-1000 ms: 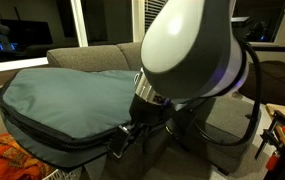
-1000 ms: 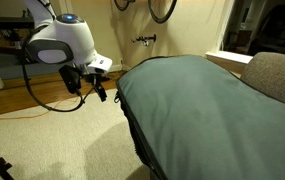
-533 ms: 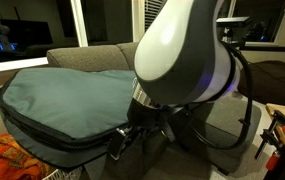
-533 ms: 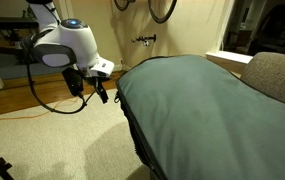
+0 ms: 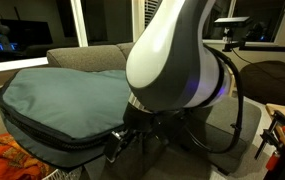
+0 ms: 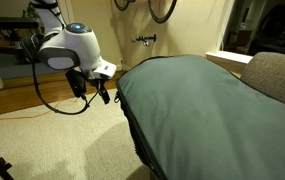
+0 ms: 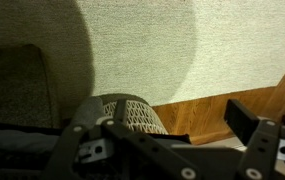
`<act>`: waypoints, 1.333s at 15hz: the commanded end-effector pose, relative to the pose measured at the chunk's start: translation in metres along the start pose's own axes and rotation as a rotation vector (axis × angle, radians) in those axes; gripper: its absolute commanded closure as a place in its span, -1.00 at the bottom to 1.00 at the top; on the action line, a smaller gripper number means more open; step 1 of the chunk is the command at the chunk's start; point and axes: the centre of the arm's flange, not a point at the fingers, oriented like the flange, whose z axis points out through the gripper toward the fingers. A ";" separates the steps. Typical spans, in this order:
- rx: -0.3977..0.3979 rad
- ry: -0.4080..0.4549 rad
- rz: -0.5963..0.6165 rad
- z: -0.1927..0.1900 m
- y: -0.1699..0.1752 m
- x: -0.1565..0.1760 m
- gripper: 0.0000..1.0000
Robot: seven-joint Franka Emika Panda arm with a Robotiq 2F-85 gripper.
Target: Close the zip on the green bag
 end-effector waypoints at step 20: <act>-0.012 0.040 0.016 0.022 0.005 0.038 -1.00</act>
